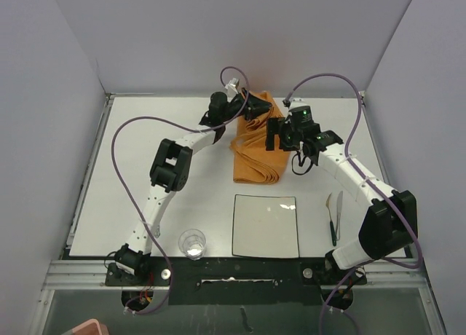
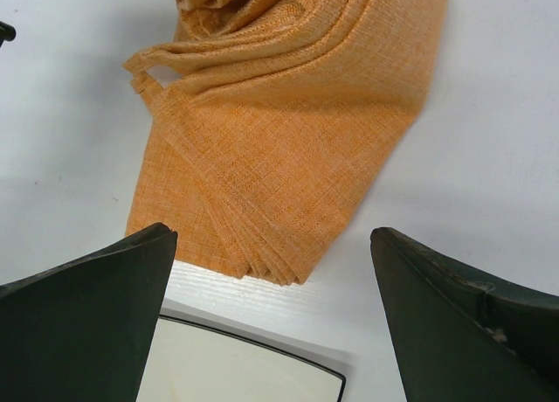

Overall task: Set the dinner table for one person
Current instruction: Flatten out the napkin at the center of the board.

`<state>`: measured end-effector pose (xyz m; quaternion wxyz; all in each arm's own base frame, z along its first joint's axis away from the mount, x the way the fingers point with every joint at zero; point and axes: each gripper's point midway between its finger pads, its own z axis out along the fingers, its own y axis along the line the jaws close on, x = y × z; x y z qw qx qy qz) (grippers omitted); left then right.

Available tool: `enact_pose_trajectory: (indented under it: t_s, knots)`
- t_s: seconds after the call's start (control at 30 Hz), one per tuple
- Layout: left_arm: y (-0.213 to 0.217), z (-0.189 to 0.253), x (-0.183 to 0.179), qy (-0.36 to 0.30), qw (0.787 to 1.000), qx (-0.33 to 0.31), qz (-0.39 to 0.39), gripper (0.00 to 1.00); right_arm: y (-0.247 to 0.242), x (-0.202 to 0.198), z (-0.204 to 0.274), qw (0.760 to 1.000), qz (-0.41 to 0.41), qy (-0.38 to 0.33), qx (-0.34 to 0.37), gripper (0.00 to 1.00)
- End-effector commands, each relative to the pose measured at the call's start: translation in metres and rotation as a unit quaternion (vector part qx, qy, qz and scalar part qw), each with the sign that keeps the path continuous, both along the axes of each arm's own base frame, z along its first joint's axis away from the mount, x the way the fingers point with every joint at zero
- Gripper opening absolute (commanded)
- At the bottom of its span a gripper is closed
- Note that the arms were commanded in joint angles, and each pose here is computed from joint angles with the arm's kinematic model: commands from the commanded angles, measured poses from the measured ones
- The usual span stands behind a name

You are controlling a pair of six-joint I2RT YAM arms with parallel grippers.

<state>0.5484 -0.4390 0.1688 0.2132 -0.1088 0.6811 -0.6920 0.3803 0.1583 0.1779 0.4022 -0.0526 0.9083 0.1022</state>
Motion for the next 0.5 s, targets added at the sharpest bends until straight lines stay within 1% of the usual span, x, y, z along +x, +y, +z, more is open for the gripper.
enact_pose_trajectory:
  t_s: [0.0,0.03,0.1,0.13,0.17,0.2,0.27,0.3,0.33,0.37,0.4,0.47]
  knots:
    - [-0.006,0.084,-0.028,-0.131,0.988,-0.063,-0.056,0.53,0.003,0.005,0.029,0.999,0.008,-0.048,0.018,1.00]
    - [-0.006,0.091,-0.033,-0.143,0.986,-0.063,-0.064,0.63,0.004,0.005,0.030,0.999,0.008,-0.049,0.019,1.00]
    - [-0.003,0.101,-0.042,-0.164,0.981,-0.060,-0.080,0.75,0.003,0.006,0.030,0.998,0.008,-0.051,0.019,1.00]
    - [-0.001,0.102,-0.045,-0.167,0.981,-0.056,-0.085,0.78,0.004,0.006,0.029,0.999,0.010,-0.050,0.019,1.00]
    - [0.004,0.106,-0.048,-0.173,0.979,-0.053,-0.092,0.93,0.005,0.005,0.028,0.999,0.012,-0.048,0.020,1.00]
    - [0.009,0.107,-0.053,-0.179,0.977,-0.049,-0.102,0.97,0.007,0.005,0.026,0.999,0.015,-0.046,0.022,1.00]
    - [0.030,0.107,-0.050,-0.188,0.977,-0.028,-0.095,0.98,0.010,0.005,0.020,0.999,0.022,-0.036,0.026,0.99]
    - [0.045,0.102,-0.044,-0.188,0.979,0.002,-0.077,0.98,0.013,0.005,0.018,0.999,0.027,-0.032,0.026,0.99]
    - [0.065,0.113,-0.042,-0.198,0.978,0.044,-0.045,0.98,0.015,0.005,0.017,0.999,0.032,-0.030,0.026,0.99]
    - [0.087,0.105,-0.032,-0.201,0.974,0.105,-0.004,0.98,0.018,0.006,0.016,0.999,0.037,-0.028,0.024,0.99]
    - [0.108,0.092,-0.026,-0.192,0.966,0.172,0.027,0.98,0.019,0.007,0.017,0.998,0.042,-0.030,0.019,0.99]
    - [0.143,0.068,-0.020,-0.170,0.939,0.292,0.060,0.98,0.023,0.009,0.017,0.998,0.051,-0.030,0.015,0.99]
